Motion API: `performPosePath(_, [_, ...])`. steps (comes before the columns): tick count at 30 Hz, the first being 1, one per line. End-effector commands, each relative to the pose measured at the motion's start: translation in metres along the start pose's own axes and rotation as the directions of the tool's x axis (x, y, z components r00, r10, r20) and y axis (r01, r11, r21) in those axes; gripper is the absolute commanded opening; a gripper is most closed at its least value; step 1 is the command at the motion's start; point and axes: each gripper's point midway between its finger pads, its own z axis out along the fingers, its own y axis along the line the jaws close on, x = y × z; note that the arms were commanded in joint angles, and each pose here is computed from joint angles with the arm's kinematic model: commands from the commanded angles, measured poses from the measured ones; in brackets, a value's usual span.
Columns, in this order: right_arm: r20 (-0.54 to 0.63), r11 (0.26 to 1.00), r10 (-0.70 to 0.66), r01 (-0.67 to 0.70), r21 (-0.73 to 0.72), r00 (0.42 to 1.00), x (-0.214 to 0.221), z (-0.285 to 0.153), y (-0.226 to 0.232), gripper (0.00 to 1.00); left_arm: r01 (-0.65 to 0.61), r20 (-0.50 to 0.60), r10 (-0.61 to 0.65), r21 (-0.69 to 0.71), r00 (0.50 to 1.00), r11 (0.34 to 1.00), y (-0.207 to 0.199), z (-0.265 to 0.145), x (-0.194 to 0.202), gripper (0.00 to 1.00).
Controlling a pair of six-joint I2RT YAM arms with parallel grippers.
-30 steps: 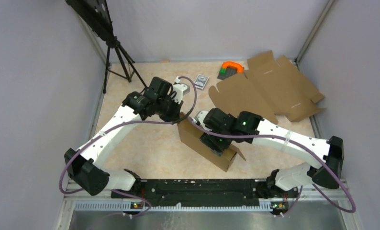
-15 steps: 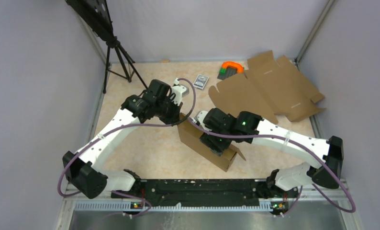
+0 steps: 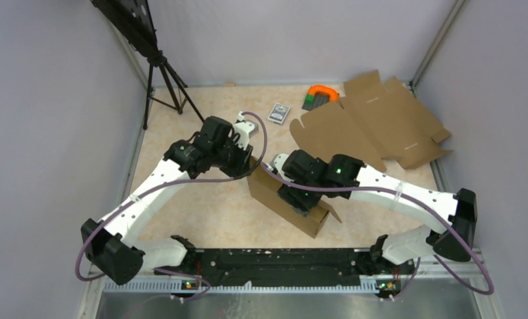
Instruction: Fold the paper box
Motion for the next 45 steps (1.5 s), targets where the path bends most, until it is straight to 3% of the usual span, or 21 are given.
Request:
performPosePath(1, [-0.040,0.999,-0.022,0.021,-0.036,0.999,0.004,0.006,0.009,0.58,0.020,0.118,-0.017,-0.023,0.993,1.000,-0.002,-0.017,-0.021,0.36])
performPosePath(7, [-0.042,0.999,-0.023,0.021,-0.038,0.999,0.006,0.006,0.009,0.58,0.027,0.226,-0.013,-0.057,0.974,0.998,0.000,-0.035,-0.044,0.43])
performPosePath(12, [-0.042,0.999,-0.022,0.020,-0.039,0.999,0.007,0.006,0.009,0.58,0.018,0.228,-0.014,-0.017,0.973,1.000,-0.007,-0.032,-0.051,0.31])
performPosePath(17, [-0.039,0.999,-0.019,0.017,-0.042,0.999,0.007,0.004,0.010,0.58,0.021,0.202,-0.016,-0.024,0.979,0.999,-0.004,-0.026,-0.053,0.31])
performPosePath(23, [-0.043,0.999,-0.020,0.018,-0.041,0.999,0.008,0.005,0.009,0.58,0.018,0.184,-0.014,-0.017,0.983,1.000,-0.005,-0.022,-0.050,0.16])
performPosePath(27, [-0.042,0.999,-0.019,0.017,-0.041,0.999,0.008,0.005,0.009,0.58,0.017,0.163,-0.015,-0.014,0.986,1.000,-0.005,-0.021,-0.045,0.00])
performPosePath(45, [-0.047,0.999,-0.018,0.016,-0.039,0.999,0.007,0.006,0.009,0.58,0.014,0.126,-0.014,-0.004,0.992,1.000,-0.005,-0.015,-0.021,0.00])
